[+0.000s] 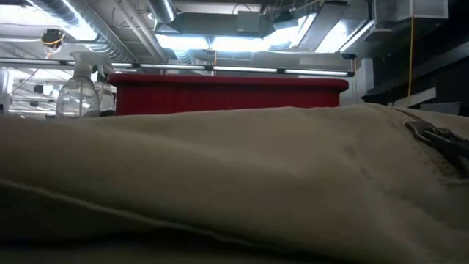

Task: Fold Laundry from Bin
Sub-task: Fold the gray shorts

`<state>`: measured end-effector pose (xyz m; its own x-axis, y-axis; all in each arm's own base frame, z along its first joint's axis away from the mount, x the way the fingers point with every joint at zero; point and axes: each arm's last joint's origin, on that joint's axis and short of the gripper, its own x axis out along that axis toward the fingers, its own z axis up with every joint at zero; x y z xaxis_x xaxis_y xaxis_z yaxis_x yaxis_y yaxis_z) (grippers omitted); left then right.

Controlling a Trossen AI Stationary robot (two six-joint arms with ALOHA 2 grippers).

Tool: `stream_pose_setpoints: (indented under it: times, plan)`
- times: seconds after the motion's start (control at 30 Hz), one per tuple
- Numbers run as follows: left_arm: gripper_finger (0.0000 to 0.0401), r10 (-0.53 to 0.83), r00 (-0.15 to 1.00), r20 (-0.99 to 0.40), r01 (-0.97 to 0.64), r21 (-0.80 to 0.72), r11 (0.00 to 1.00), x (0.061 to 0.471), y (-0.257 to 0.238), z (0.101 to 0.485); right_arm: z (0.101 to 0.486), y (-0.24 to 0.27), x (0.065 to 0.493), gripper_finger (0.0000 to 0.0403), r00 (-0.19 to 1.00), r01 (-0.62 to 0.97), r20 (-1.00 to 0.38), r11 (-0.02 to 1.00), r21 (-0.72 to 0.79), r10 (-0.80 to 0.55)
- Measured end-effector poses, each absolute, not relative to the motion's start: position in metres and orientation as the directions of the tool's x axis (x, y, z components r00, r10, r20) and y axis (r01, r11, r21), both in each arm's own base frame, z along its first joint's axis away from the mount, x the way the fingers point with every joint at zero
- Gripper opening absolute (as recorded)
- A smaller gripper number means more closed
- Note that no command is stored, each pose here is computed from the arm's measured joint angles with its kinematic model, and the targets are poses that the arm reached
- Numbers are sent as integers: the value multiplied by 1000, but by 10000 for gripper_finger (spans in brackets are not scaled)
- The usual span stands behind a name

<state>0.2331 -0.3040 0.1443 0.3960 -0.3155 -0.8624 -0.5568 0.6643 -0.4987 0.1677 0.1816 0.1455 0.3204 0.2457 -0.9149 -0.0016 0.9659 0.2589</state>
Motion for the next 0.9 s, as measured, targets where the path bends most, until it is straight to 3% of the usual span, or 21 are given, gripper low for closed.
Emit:
stream_pose_setpoints:
  times: [0.23,0.5,0.7,0.9]
  plan:
    - [39,-323,363,-874,-553,-481,680,227,-310,137,140,184,168,163,251,-11,-925,957,290,283]
    - [39,-423,275,-863,-576,-500,647,226,-313,140,153,183,164,163,238,-40,-903,932,359,358]
    - [39,-501,351,-791,-524,-609,595,228,-315,165,172,179,161,163,285,-66,-863,907,417,418]
    - [39,-410,515,-753,-499,-652,571,231,-310,179,189,174,157,163,345,-106,-821,888,448,456]
